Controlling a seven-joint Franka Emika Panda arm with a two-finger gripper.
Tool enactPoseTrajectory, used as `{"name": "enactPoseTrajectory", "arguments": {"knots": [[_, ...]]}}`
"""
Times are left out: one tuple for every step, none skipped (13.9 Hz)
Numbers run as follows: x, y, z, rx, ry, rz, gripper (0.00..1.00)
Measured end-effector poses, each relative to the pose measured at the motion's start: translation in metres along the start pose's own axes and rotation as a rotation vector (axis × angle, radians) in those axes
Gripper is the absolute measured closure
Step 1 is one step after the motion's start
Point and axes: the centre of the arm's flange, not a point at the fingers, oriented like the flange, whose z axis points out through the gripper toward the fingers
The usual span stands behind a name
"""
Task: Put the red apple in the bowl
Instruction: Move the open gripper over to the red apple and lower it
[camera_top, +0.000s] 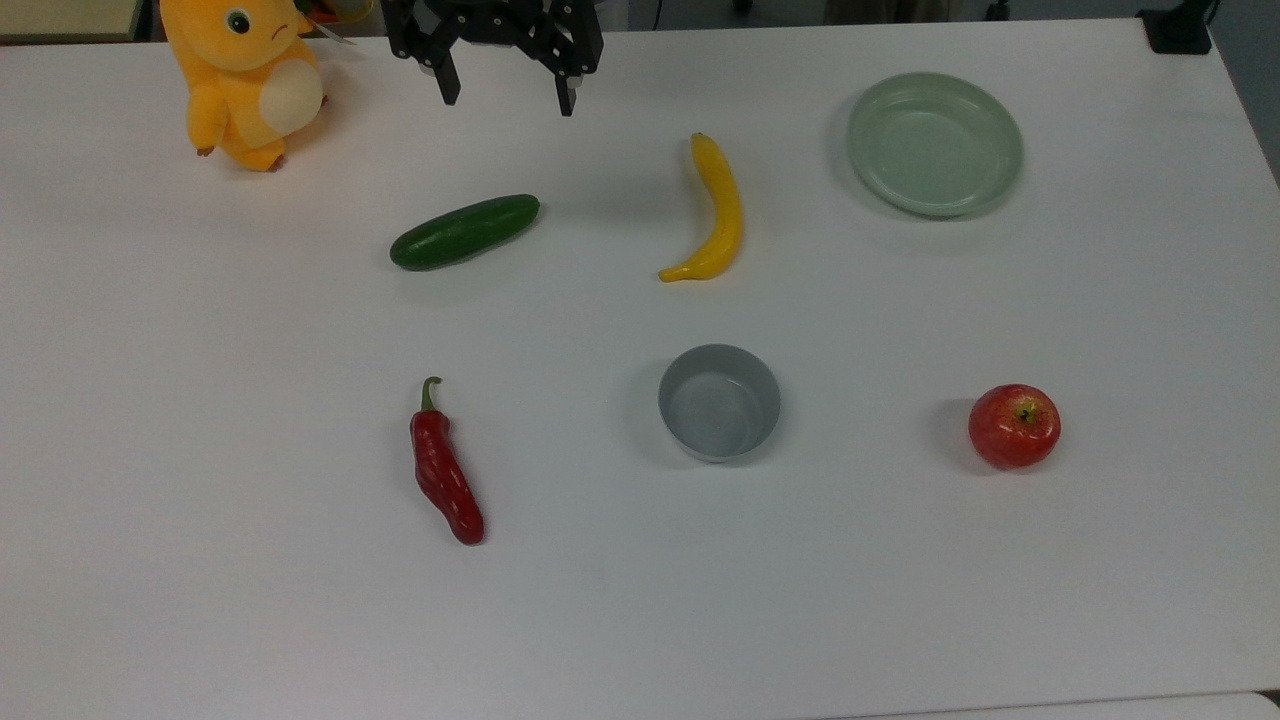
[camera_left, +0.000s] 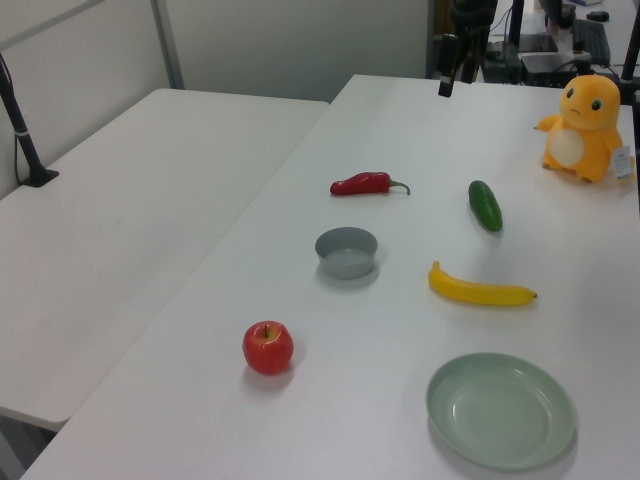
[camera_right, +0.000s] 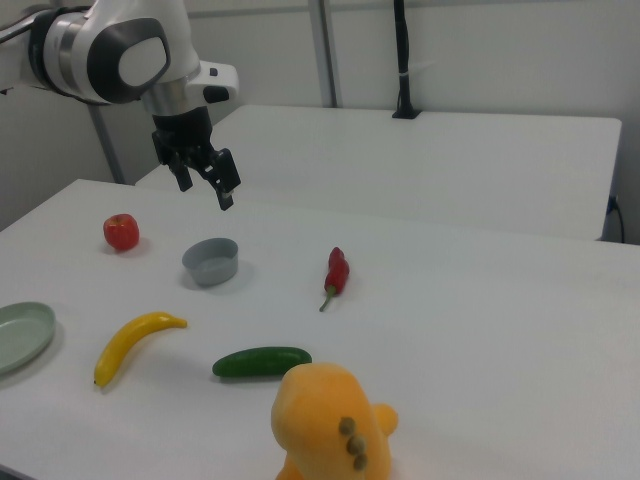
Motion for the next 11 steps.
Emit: {"name": "enactPoseTrajectory", "arguments": {"knots": [[0.000,-0.001,0.002,0.000,-0.003,-0.002,0.00],[0.000,-0.002,0.004,-0.003,-0.008,-0.006,0.00],[-0.004,-0.009,0.013,-0.008,-0.026,-0.019,0.00],[-0.006,-0.014,0.019,-0.009,-0.039,-0.028,0.00],[-0.007,-0.015,0.022,-0.009,-0.044,-0.031,0.00],[-0.008,-0.016,0.023,-0.009,-0.046,-0.032,0.00],[-0.008,-0.016,0.023,-0.010,-0.046,-0.032,0.00],[-0.008,-0.016,0.023,-0.010,-0.047,-0.032,0.00],[-0.007,-0.016,0.023,-0.008,-0.039,-0.032,0.00],[-0.006,-0.017,0.025,-0.007,-0.028,-0.033,0.00],[-0.006,-0.019,0.028,-0.005,-0.020,-0.036,0.00]]}}
